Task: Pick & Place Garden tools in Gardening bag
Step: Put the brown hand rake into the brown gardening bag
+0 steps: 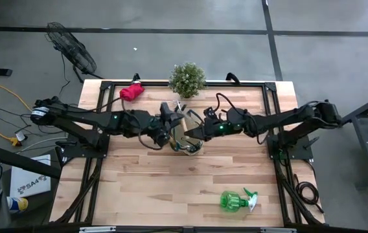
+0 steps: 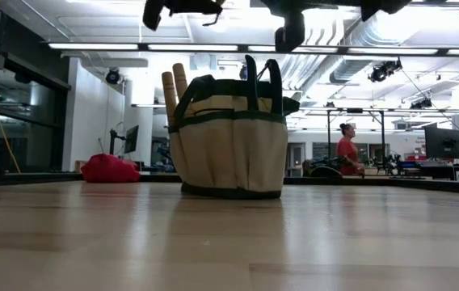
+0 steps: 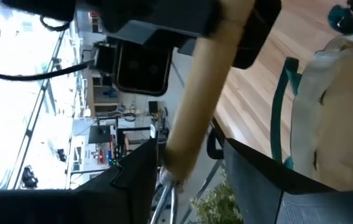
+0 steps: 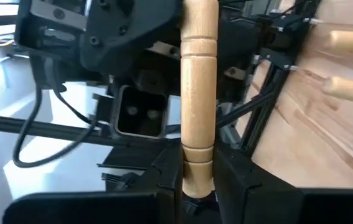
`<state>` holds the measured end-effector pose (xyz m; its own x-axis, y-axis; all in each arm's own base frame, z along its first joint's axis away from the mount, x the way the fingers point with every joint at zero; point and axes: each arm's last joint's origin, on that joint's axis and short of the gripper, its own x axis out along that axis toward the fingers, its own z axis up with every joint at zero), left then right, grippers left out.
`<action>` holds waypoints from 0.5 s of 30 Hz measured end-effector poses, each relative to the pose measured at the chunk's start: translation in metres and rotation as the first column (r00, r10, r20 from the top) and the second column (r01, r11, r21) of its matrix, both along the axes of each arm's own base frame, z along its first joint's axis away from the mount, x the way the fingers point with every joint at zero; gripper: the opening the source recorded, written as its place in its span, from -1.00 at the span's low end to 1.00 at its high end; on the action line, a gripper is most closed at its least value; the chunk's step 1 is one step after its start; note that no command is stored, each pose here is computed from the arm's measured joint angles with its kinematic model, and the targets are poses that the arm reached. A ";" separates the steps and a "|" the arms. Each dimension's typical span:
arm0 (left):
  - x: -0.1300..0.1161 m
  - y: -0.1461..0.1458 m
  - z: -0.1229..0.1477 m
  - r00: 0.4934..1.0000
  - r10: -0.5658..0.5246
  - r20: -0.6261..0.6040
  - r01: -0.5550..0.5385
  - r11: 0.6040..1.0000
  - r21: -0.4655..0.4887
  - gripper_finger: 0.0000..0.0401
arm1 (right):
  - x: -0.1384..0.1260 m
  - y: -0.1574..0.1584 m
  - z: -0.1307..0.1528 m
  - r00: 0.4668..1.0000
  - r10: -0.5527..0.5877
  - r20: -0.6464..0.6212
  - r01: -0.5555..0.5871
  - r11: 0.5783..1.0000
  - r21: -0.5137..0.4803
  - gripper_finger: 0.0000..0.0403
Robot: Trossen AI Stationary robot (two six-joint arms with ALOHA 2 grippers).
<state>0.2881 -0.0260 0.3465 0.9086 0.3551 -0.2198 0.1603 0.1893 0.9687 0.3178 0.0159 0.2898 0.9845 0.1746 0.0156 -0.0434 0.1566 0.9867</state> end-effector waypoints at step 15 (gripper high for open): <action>0.003 0.000 -0.001 1.000 -0.004 -0.011 0.004 0.999 0.043 -0.67 | 0.002 0.000 0.000 1.000 0.004 0.026 -0.004 1.000 0.013 -0.75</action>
<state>0.2909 -0.0263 0.3450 0.9075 0.3610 -0.2146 0.1720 0.1467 0.9741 0.3196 0.0160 0.2902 0.9831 0.1778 0.0431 -0.0693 0.1436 0.9872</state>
